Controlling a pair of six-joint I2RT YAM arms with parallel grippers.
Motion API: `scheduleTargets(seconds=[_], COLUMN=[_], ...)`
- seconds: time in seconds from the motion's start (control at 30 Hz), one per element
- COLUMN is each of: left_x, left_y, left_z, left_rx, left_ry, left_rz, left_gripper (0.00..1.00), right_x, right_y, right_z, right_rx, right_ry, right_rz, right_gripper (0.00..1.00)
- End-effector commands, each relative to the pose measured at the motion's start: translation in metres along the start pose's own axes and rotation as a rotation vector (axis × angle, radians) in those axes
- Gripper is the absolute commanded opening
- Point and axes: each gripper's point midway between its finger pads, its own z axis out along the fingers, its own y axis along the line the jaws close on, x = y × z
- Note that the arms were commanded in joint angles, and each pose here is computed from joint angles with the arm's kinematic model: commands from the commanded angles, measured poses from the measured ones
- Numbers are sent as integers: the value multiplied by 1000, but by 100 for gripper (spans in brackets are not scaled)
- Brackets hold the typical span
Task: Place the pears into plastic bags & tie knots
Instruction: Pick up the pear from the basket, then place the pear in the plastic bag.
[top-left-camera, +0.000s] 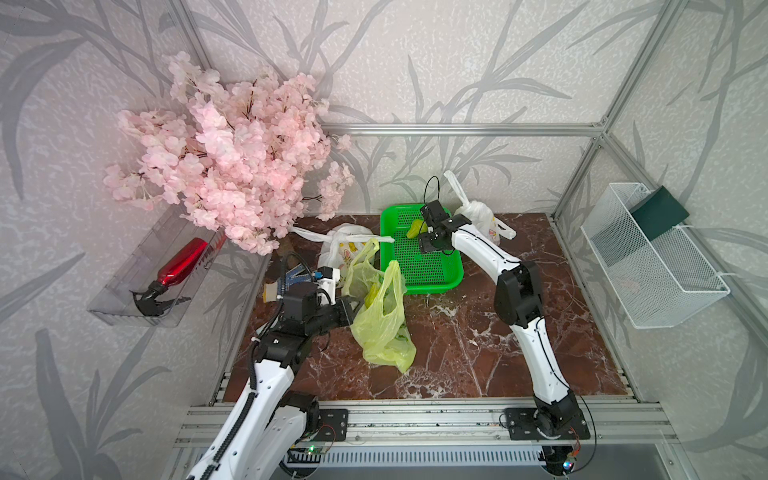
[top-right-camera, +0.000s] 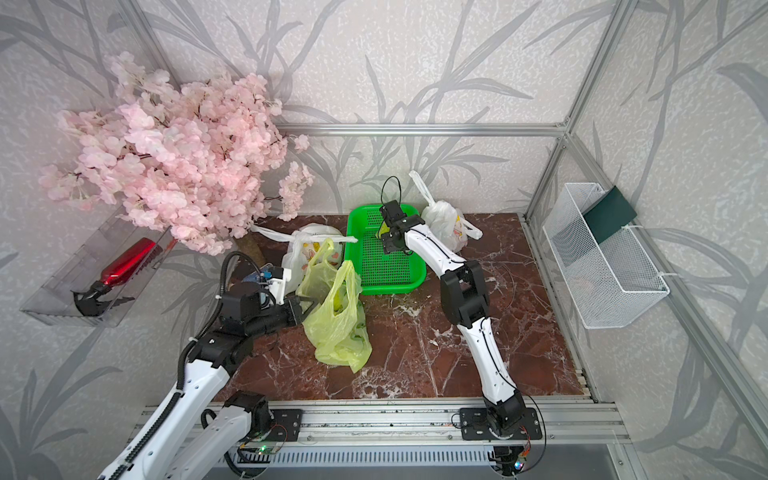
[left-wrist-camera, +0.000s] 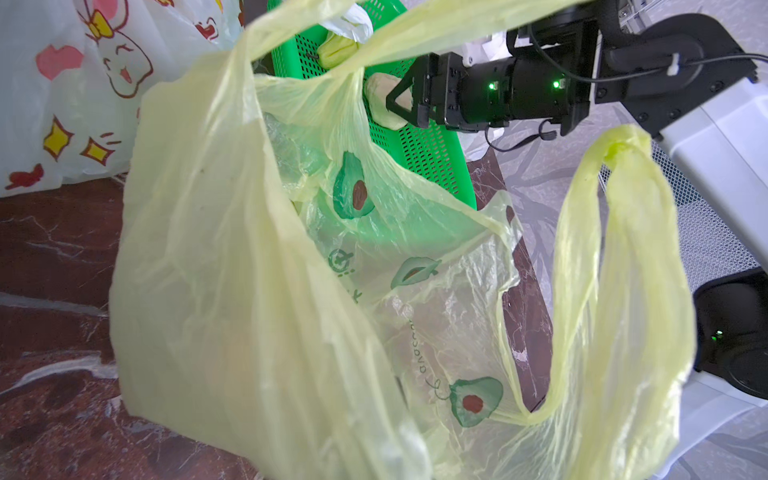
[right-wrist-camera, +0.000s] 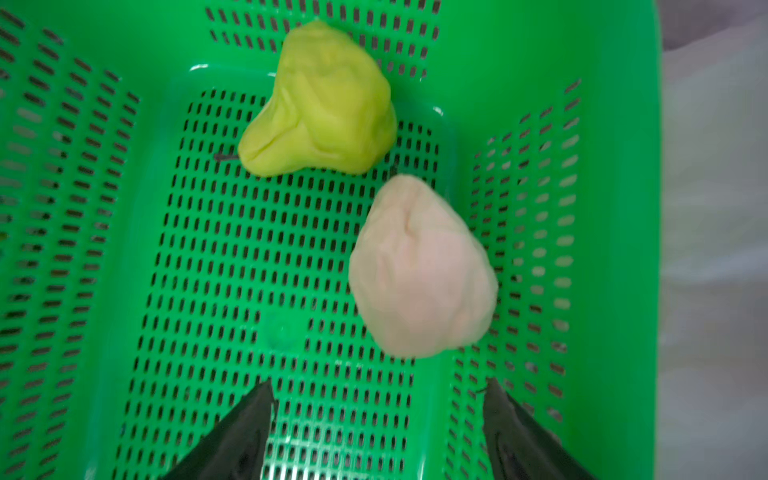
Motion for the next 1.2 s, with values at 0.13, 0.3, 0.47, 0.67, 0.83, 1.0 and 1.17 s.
scheduleTargets(seconds=[0.13,0.3,0.47,0.67,0.83,1.0,1.17], left_x=[-2,-1,3,-3,-1,1,-1], left_y=[-4,1,12,47,49,49,46], left_z=[3,-1,-1,-17,-21,-19,-19], left_rx=[18,-16,-64,-266,-286,-272,-259], left_ry=[-3,-7,-15,-111,-106,-116,-125], left_rz=[26,48,44,11,20,16,26], left_gripper=[0,0,0,0,0,0,0], right_x=[15,9,-14,16,39,65,103], right_y=[-13,-5,28,87,147,224,269], right_z=[42,20,-68,-180,-275,-329,-296], right_rx=[173,123,-17,-362,-662,-917,-981], right_ry=[72,80,-57,-130,-197,-145,36], right_rz=[-150,-141,-161,-164,-212,-246,-211], right_gripper=[77,54,41,36,32,31,28])
